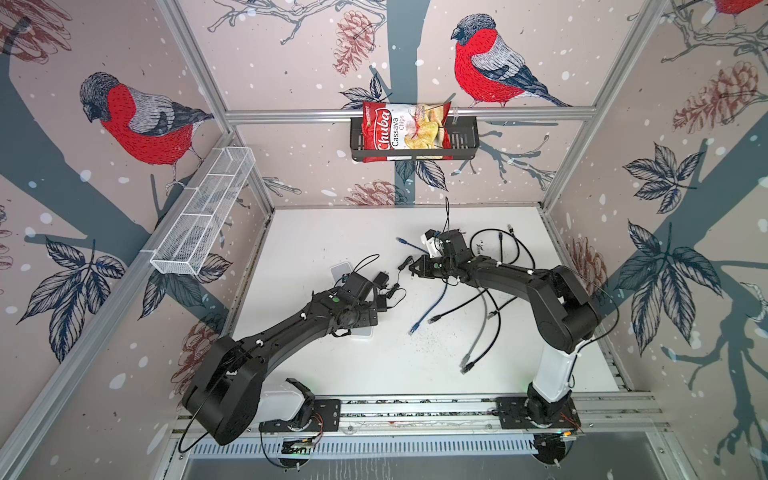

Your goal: Insert the plug into the switch port

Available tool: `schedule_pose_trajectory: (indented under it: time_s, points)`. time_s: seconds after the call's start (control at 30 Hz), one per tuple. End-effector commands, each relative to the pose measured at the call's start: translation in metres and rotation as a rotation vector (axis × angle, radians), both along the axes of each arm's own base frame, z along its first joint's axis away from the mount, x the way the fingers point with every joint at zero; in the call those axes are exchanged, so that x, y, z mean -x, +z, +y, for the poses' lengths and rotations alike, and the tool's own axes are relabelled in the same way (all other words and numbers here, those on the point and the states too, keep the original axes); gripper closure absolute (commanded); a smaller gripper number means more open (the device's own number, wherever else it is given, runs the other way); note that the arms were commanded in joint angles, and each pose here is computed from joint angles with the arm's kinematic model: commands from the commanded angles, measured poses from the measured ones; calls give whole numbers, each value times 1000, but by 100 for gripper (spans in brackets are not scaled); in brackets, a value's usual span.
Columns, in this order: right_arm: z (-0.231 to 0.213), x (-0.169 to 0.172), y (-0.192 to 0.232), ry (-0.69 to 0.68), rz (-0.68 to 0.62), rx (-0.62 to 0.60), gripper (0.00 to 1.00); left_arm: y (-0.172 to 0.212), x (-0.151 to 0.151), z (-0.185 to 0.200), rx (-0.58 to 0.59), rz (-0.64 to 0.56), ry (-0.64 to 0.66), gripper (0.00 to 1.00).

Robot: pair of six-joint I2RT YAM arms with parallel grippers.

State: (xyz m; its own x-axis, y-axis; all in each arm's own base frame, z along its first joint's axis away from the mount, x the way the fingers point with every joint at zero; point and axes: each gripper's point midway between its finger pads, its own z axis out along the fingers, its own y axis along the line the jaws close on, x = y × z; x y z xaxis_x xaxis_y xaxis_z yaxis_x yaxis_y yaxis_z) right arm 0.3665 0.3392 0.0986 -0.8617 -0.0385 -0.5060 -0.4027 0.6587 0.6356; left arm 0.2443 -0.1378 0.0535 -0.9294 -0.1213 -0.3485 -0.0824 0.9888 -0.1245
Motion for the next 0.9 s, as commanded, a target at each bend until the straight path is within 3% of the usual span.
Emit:
schedule_pose_trajectory:
  time_s: [0.0,0.3,0.43,0.57,0.7,0.87]
  points:
    - [5,2,5,16,-7,-27,95,-10,4,-1,-2,38,7,2]
    - [7,5,4,17,-1,-36,94,-27,1,-2,-53,90,-12,4]
    - [9,5,3,18,4,-38,94,-34,3,-3,-51,106,-25,11]
    - [10,5,4,20,3,-39,94,-40,7,0,-62,117,-28,24]
    - [10,5,4,21,1,-38,94,-43,9,2,-63,111,-30,47]
    - [10,5,7,27,-6,-46,94,-36,4,-1,-33,40,-42,64]
